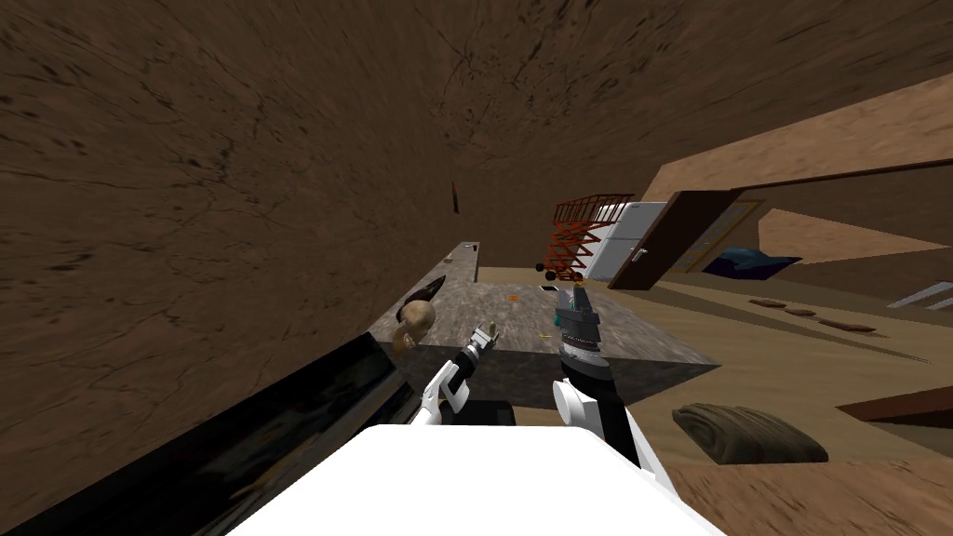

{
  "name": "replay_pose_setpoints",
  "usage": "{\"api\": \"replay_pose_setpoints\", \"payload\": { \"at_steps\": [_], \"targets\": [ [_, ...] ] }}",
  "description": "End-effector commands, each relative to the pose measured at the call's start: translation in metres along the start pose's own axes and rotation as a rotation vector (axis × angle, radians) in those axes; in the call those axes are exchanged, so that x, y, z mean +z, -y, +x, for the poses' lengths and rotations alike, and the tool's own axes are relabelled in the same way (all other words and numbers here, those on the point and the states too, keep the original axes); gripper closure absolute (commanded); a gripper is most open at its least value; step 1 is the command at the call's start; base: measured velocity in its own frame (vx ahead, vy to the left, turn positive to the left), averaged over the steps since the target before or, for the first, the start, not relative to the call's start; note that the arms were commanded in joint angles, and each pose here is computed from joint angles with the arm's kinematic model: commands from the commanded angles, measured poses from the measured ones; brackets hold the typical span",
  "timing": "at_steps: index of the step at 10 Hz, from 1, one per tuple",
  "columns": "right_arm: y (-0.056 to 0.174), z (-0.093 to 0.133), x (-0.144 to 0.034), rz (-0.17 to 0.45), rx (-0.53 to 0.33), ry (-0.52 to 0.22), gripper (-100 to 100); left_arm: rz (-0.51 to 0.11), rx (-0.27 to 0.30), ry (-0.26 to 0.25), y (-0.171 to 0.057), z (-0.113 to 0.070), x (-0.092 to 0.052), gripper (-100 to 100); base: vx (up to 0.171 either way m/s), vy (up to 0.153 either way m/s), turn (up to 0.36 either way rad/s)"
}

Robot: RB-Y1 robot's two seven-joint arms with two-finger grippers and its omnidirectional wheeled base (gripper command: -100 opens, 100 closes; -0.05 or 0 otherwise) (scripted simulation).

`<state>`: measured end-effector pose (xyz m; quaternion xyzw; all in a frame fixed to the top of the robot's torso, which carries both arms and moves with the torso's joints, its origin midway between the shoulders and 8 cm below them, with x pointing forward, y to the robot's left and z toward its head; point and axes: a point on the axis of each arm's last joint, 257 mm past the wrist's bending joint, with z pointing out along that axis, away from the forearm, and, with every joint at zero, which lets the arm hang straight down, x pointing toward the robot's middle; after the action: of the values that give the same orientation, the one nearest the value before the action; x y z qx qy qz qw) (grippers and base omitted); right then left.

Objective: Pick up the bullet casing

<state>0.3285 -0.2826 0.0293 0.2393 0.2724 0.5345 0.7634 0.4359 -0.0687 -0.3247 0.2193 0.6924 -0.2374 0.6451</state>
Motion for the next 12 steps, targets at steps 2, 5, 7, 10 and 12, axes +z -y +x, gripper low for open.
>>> {"api": "replay_pose_setpoints", "payload": {
  "at_steps": [2,5,7,10,12],
  "targets": [
    [0.000,0.000,0.000,0.000,0.000,0.000,0,0.086,0.035,-0.007,0.046,-0.004,0.019,-100,0.027,0.054,0.083],
    [0.000,0.000,0.000,0.000,0.000,0.000,0,0.083,0.034,-0.008,0.045,-0.004,0.018,-100,-0.016,-0.021,0.061],
    [0.000,0.000,0.000,0.000,0.000,0.000,0,0.084,0.034,-0.007,0.045,-0.004,0.018,100,0.000,0.000,0.000],
    [0.000,0.000,0.000,0.000,0.000,0.000,0,0.084,0.034,-0.007,0.046,-0.004,0.018,100,0.000,0.000,0.000],
    [0.000,0.000,0.000,0.000,0.000,0.000,0,0.030,0.005,-0.004,0.016,0.001,0.003,100,0.003,0.000,-0.112]
  ]
}}
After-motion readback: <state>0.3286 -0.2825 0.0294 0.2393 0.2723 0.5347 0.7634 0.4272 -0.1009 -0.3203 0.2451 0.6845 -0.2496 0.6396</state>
